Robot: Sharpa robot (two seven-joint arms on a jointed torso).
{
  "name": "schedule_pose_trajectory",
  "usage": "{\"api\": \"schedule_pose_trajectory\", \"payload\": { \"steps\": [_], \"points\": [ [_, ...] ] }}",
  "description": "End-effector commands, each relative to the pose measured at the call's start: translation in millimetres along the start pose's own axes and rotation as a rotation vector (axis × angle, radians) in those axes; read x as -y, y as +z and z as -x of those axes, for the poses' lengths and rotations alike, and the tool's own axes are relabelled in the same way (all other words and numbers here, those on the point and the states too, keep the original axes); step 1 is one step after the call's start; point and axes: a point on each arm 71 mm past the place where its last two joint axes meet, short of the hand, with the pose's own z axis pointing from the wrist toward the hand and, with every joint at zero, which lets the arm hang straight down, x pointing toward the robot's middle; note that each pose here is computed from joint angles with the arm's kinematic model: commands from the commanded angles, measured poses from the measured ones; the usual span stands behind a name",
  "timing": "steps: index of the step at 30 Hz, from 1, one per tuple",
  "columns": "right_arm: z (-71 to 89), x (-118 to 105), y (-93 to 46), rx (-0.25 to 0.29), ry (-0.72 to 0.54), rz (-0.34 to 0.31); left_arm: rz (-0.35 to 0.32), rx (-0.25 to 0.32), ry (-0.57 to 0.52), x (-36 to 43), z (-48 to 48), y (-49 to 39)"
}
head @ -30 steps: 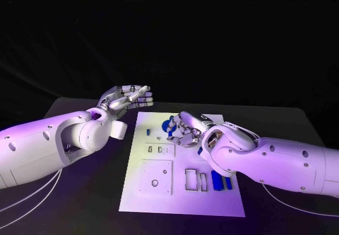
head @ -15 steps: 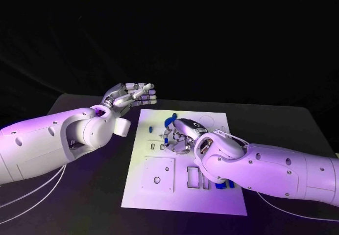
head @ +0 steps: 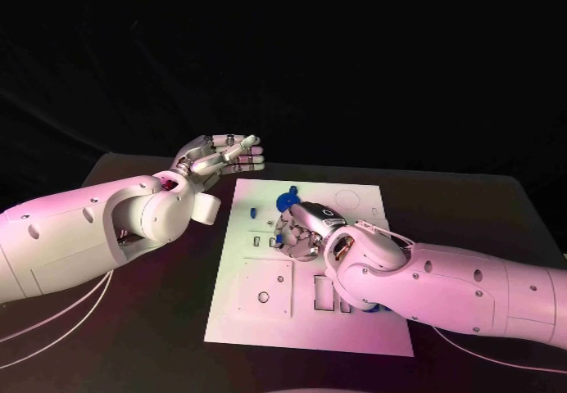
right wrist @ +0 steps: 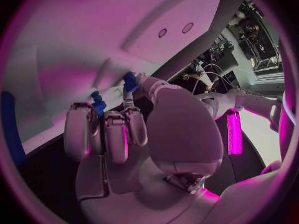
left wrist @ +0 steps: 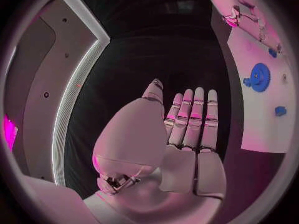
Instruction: Assemble the parts on the task board
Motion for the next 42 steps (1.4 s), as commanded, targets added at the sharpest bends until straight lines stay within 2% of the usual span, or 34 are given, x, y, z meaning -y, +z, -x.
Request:
{"api": "schedule_pose_trajectory", "payload": {
  "steps": [1, 18, 42],
  "points": [
    [-2.6, -1.0, -0.2, -0.007, -0.027, 0.008, -0.004, -0.023, -0.011, 0.5, -3.2, 0.4],
    [-3.6, 1.6, 0.0, 0.015, -0.022, 0.008, 0.000, -0.025, -0.012, 0.3, -2.6, 0.2],
    [-4.3, 1.8, 1.0, 0.015, -0.026, 0.017, 0.006, -0.027, -0.011, 0.0, -1.9, -0.2]
  ]
}}
